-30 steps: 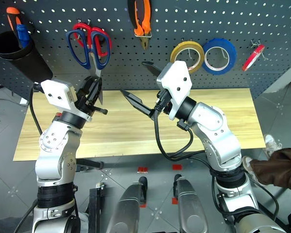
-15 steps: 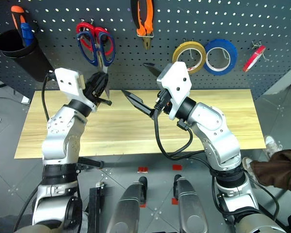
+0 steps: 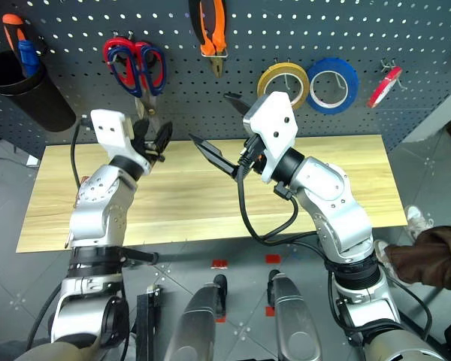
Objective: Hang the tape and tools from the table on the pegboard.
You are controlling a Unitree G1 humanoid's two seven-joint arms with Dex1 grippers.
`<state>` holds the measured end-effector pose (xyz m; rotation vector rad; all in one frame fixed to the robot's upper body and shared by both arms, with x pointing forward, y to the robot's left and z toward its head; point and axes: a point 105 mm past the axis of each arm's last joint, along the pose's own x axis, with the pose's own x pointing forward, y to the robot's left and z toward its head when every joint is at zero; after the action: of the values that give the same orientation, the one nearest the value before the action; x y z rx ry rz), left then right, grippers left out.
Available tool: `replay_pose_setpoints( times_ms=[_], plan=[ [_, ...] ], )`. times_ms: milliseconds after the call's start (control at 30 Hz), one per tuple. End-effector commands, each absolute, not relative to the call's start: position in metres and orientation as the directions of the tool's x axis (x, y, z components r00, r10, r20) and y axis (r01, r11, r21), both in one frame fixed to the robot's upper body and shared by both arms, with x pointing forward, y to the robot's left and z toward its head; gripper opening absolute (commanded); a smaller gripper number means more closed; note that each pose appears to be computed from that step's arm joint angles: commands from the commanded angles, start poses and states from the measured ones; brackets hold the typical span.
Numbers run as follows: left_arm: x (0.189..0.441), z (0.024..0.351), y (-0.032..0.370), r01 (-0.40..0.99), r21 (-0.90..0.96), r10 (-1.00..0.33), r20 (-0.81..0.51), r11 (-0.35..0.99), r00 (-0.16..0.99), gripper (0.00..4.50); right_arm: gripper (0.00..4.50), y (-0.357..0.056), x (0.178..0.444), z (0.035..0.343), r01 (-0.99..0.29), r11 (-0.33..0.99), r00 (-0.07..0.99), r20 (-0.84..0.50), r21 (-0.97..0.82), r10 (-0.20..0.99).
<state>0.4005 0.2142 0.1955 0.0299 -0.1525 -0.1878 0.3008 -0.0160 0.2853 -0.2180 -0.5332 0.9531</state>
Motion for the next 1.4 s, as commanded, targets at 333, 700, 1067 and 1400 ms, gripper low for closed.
replay_pose_setpoints(
  times_ms=[333, 700, 1067, 1400],
  plan=[
    [0.358, 0.143, 0.339, -0.064, -0.289, -0.098, -0.513, 0.955, 0.853, 3.89, 4.5, -0.013, 0.289, 0.28, -0.726, 0.549, 0.44, 0.334, -0.415, 0.834],
    [0.364, 0.147, 0.399, -0.254, -0.156, 0.127, -0.56, 0.955, 0.819, 3.89, 4.5, -0.014, 0.286, 0.269, -0.731, 0.555, 0.469, 0.299, -0.397, 0.831],
    [0.362, 0.14, 0.419, -0.326, -0.024, 0.26, -0.548, 0.945, 0.795, 3.89, 4.5, -0.014, 0.271, 0.259, -0.771, 0.538, 0.481, 0.242, -0.34, 0.843],
    [0.361, 0.118, 0.419, -0.367, -0.015, 0.297, -0.557, 0.93, 0.776, 3.89, 4.5, -0.019, 0.258, 0.253, -0.785, 0.553, 0.516, 0.198, -0.281, 0.833]
  ],
)
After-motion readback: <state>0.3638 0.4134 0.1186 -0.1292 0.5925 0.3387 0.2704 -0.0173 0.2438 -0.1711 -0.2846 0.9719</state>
